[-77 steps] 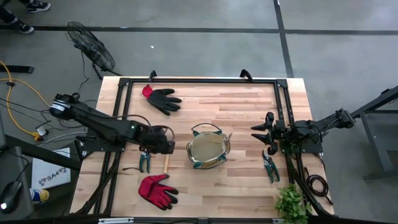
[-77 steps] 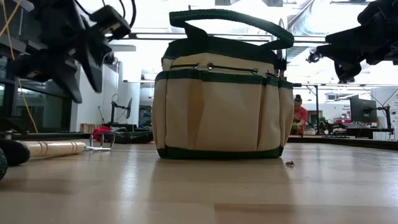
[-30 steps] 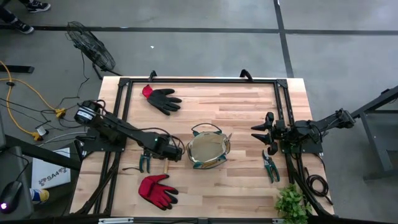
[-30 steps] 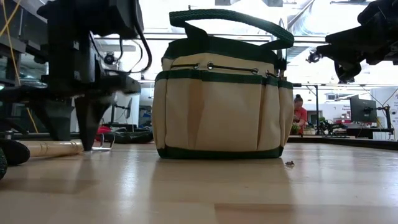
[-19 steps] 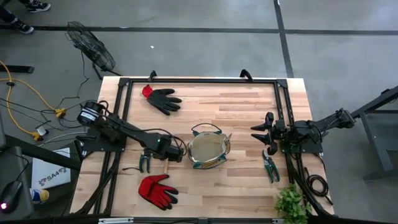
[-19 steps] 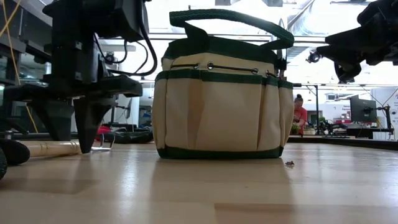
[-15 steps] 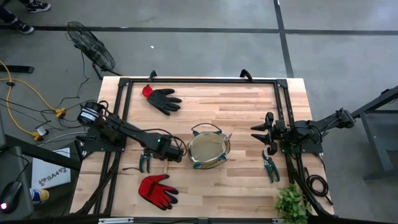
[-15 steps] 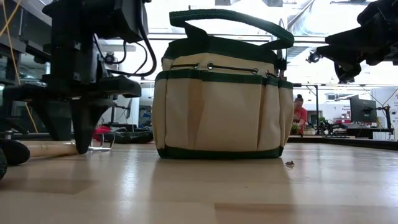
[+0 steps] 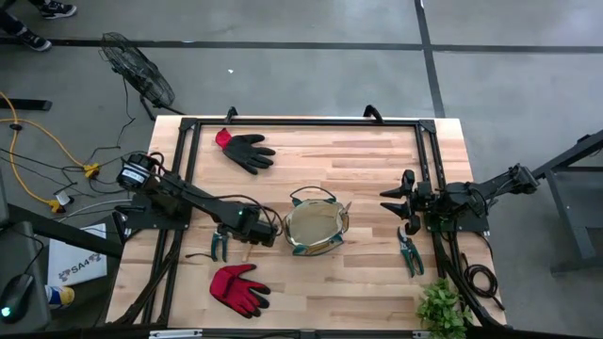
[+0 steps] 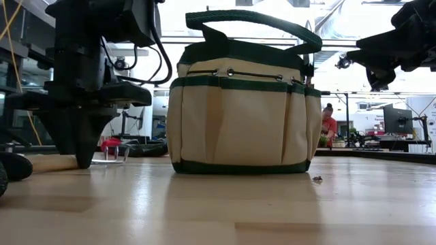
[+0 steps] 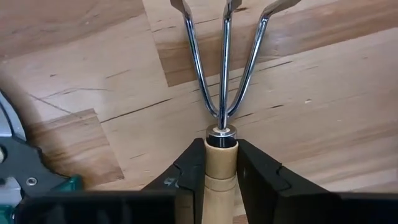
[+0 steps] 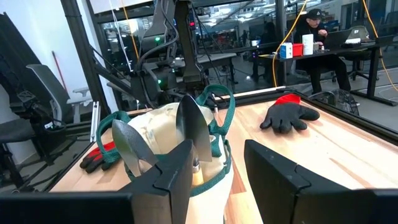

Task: Pick & Place Garden tools in Gardening bag
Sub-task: Put the brown hand rake into the gardening bag

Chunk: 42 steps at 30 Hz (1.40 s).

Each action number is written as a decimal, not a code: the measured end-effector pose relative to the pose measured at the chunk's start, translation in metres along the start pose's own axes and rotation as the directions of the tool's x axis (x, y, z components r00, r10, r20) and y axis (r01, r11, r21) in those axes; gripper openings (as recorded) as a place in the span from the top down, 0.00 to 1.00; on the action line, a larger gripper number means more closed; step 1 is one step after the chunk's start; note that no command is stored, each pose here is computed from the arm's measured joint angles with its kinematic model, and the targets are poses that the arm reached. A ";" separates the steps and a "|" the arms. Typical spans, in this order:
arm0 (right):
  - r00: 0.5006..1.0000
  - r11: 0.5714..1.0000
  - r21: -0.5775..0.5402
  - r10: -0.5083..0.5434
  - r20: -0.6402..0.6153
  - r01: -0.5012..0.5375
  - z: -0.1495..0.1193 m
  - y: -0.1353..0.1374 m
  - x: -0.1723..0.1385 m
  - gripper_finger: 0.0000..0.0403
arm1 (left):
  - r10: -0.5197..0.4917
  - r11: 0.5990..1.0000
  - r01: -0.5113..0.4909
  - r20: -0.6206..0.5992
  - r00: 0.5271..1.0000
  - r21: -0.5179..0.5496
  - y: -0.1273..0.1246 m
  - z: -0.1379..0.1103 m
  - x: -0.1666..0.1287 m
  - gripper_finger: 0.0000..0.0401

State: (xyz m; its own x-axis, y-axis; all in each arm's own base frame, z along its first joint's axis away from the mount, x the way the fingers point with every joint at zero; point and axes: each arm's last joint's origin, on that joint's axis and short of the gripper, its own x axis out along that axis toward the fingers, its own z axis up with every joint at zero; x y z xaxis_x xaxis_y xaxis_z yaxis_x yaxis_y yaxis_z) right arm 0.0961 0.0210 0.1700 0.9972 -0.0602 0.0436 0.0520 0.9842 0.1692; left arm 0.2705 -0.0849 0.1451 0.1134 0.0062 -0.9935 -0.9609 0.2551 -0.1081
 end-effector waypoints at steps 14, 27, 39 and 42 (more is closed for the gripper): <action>1.000 1.000 0.000 0.000 -0.001 0.000 0.000 0.000 0.000 0.66 | -0.203 0.973 0.146 0.364 0.909 0.179 -0.005 -0.001 -0.029 0.85; 1.000 1.000 0.000 0.000 -0.001 0.000 0.000 0.000 0.000 0.66 | -0.348 0.929 0.172 0.614 0.708 0.328 0.007 -0.038 -0.059 0.85; 1.000 1.000 0.000 0.000 -0.001 0.000 0.000 0.000 0.000 0.66 | -0.513 0.823 0.047 0.706 0.488 0.566 0.017 -0.083 -0.074 0.85; 1.000 1.000 0.000 0.000 0.000 0.000 0.000 0.000 0.000 0.66 | -0.538 0.811 0.043 0.715 0.446 0.583 0.019 -0.089 -0.077 0.85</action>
State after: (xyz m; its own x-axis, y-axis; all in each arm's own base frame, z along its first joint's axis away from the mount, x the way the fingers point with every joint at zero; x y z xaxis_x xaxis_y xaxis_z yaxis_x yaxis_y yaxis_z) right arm 0.0961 0.0210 0.1699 0.9973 -0.0598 0.0432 0.0517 0.9843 0.1690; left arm 0.2207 -0.1671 0.2164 0.7483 0.5570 -0.3603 -0.6270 0.7713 -0.1098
